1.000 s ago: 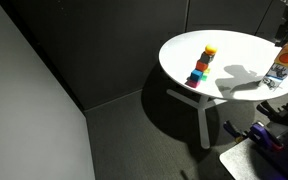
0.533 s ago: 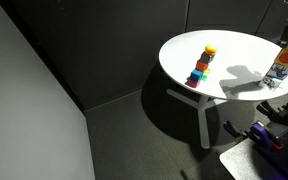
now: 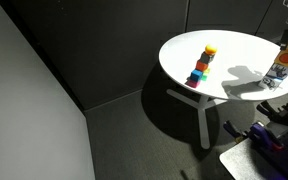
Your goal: Put the orange plushy cube on the table
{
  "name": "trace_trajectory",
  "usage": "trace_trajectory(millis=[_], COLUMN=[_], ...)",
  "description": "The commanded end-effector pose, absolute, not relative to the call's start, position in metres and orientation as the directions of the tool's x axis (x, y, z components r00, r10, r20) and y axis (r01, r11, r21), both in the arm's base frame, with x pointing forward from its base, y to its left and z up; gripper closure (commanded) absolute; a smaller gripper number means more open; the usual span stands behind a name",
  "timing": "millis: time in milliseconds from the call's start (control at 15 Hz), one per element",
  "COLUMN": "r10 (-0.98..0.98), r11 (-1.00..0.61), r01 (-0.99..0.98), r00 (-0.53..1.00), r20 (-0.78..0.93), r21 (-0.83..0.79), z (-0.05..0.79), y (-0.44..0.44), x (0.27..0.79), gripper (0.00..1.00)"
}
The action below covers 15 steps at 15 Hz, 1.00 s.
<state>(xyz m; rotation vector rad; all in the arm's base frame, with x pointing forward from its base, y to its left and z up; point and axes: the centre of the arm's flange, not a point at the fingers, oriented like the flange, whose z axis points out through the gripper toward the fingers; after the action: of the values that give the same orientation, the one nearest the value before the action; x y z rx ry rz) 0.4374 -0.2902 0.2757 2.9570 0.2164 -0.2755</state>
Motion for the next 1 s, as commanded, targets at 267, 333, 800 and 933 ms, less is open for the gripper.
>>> trace_trajectory(millis=[267,333,800,933], r10=[0.136,0.133,0.125,0.126], r11=[-0.973,-0.974,-0.976,-0.976], r01=[0.167,0.165,0.158,0.158], r00=[0.972,0.972,0.971,0.971], r20=[-0.193,-0.193,-0.205,-0.204], r21=[0.158,0.158,0.152,0.152], z=[0.267,0.266,0.261,0.264], y=[-0.301,-0.302,-0.301,-0.298], x=[0.428,0.427,0.427,0.428], gripper=[0.00,0.00,0.51,0.64])
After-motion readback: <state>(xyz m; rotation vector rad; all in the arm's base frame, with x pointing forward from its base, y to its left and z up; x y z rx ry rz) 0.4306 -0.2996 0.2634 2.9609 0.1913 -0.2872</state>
